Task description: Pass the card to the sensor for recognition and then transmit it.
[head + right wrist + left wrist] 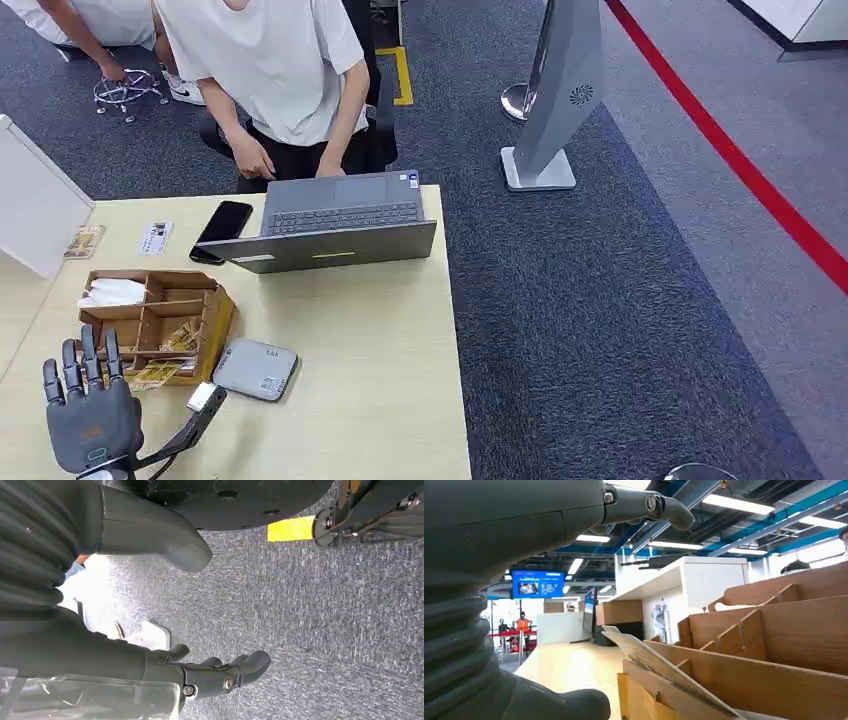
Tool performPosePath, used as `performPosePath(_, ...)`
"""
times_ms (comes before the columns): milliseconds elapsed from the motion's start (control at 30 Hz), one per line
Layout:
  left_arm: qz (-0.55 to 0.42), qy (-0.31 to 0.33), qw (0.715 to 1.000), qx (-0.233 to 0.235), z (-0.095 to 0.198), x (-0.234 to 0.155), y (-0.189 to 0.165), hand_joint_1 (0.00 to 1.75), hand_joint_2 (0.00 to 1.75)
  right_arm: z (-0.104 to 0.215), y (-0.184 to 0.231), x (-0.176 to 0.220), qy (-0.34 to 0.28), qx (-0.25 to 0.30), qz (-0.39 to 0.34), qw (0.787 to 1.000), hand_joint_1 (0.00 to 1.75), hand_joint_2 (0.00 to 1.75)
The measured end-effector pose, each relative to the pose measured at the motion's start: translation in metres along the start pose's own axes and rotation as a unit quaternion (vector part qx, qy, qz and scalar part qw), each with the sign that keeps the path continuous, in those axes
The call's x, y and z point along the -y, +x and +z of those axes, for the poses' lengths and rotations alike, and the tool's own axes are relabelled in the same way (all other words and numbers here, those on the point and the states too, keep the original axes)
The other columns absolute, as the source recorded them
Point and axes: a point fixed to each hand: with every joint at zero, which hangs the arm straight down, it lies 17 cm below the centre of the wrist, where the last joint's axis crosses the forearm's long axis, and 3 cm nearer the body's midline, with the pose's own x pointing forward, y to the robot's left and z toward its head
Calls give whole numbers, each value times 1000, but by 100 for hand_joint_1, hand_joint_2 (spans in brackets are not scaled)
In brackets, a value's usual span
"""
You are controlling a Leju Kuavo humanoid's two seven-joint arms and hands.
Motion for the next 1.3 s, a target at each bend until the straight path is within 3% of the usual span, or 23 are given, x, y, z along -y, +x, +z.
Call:
performPosePath(867,-10,-6,1000,-6,1,5,-8,0,175,0,1,0,0,2,-5,1000,0,175)
performPosePath(1300,-5,-3,1000,18,-2,3,11,0,175,0,0,0,0,1,-13,1000,0,175)
